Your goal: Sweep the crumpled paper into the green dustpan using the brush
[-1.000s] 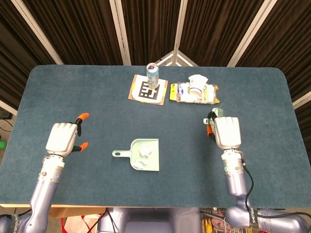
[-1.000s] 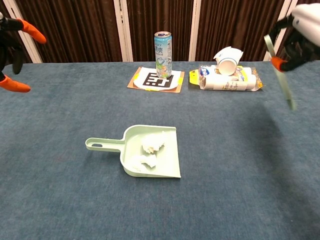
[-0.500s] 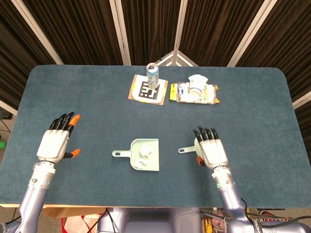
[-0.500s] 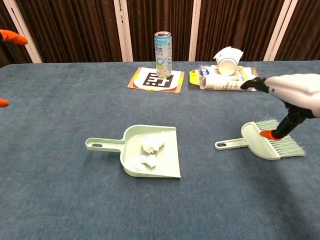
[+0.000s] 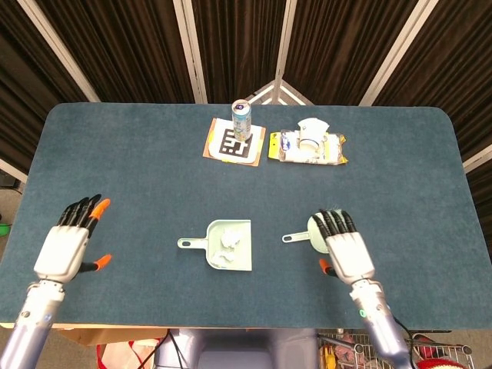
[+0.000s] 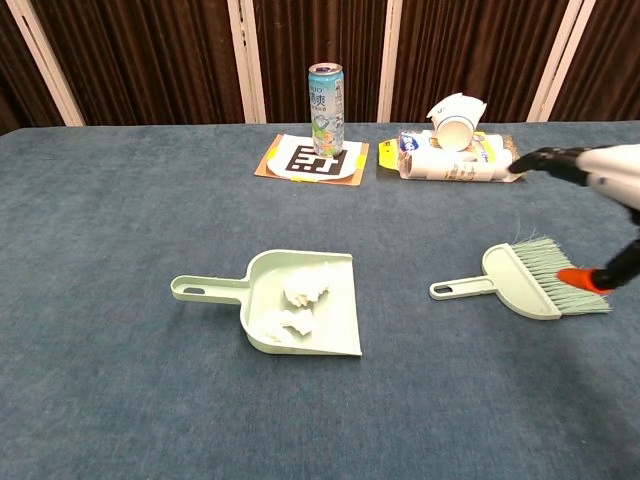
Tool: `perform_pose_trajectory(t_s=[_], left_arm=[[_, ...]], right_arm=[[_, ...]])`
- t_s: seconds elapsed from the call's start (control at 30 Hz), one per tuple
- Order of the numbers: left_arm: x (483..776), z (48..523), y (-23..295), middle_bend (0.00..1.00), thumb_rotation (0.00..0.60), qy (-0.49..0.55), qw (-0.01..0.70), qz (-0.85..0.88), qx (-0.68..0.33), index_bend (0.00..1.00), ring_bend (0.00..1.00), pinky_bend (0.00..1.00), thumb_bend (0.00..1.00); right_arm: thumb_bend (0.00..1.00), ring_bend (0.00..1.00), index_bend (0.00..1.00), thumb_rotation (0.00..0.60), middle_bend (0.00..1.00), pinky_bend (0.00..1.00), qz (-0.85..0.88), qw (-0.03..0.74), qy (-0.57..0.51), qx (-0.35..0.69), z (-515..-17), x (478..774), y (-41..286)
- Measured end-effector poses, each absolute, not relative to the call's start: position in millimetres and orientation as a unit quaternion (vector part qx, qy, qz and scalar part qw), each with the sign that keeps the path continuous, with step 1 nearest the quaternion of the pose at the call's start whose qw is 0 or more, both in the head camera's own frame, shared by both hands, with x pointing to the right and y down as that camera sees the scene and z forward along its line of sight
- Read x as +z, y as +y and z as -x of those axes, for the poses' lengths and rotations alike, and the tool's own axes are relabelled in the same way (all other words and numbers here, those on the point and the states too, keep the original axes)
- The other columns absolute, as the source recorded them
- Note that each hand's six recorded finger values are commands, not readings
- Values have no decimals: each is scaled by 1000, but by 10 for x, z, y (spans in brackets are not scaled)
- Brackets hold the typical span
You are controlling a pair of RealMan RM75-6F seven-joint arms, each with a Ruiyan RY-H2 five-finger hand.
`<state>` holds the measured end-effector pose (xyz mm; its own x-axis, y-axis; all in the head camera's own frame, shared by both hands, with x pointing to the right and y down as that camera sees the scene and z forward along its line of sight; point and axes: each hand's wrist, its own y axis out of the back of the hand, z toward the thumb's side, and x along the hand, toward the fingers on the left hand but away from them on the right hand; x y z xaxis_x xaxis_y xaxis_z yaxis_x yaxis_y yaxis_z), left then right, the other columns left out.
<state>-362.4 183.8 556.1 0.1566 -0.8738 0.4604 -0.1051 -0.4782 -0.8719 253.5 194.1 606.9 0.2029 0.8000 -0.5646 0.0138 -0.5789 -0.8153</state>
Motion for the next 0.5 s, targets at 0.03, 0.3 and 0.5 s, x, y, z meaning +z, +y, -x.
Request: perform_pose_trajectory(t_s=[0.03, 0.3, 0.5], left_arm=[[5541, 3676, 1908, 0, 600, 368, 356, 674, -534, 0, 0, 67, 0], [5456, 4089, 2444, 0, 600, 359, 360, 680, -529, 0, 0, 15, 0], [5435, 4389, 2659, 0, 600, 317, 412, 648, -557, 0, 0, 0, 0]], right_arm=[[310, 0, 0, 600, 0, 0, 690, 348, -301, 559, -2607, 6047, 1974], [309, 0, 0, 600, 0, 0, 673, 348, -352, 549, -3293, 5742, 2406], [310, 0, 0, 600, 0, 0, 652, 388, -354, 547, -3780, 5554, 2663]])
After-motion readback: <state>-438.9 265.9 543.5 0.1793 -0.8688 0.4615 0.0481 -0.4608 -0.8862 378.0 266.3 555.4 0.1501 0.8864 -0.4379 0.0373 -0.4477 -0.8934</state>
